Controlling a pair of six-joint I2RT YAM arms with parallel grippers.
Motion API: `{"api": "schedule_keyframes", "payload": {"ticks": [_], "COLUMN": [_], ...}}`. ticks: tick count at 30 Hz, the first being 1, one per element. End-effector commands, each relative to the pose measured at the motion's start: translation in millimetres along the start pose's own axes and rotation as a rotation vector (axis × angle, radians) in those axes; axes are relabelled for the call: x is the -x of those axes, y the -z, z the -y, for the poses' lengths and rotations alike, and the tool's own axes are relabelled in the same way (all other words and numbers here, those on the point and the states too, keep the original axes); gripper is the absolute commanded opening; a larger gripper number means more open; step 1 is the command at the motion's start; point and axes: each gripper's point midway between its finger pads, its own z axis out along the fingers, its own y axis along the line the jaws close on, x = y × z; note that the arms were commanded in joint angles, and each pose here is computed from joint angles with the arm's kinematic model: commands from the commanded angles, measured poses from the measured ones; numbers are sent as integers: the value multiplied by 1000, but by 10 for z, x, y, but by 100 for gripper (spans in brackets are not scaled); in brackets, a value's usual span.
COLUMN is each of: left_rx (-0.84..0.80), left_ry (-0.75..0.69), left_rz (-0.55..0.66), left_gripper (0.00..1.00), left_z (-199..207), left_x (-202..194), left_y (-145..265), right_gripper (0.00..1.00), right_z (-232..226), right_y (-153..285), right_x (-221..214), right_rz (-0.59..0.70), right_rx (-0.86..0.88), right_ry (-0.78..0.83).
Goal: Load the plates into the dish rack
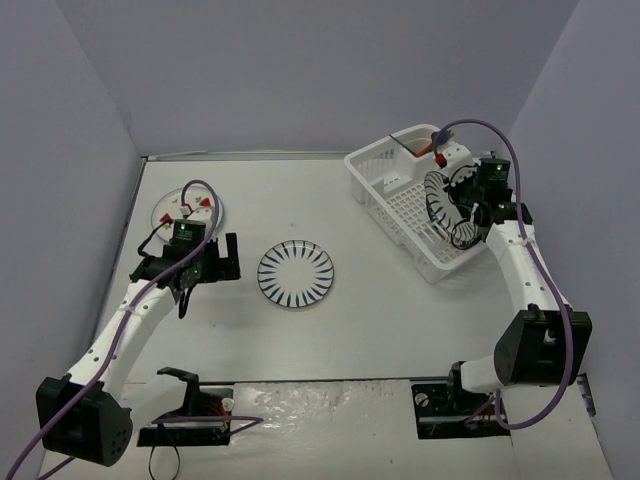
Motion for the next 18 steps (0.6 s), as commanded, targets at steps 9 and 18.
{"api": "schedule_keyframes", "payload": {"ticks": [9, 18], "left_rx": [6, 12], "left_ry": [0, 8], "left_rz": [47, 41], "left_gripper": [97, 97], "left_z": [-5, -13], "left_x": [161, 145], "left_y": [37, 37], "right_gripper": [0, 40], "right_z": [5, 18], "right_y": [-92, 6], "right_x": [109, 248], "right_rz": [125, 174], "right_rx": [-35, -34], "right_ry": [-11, -84]}}
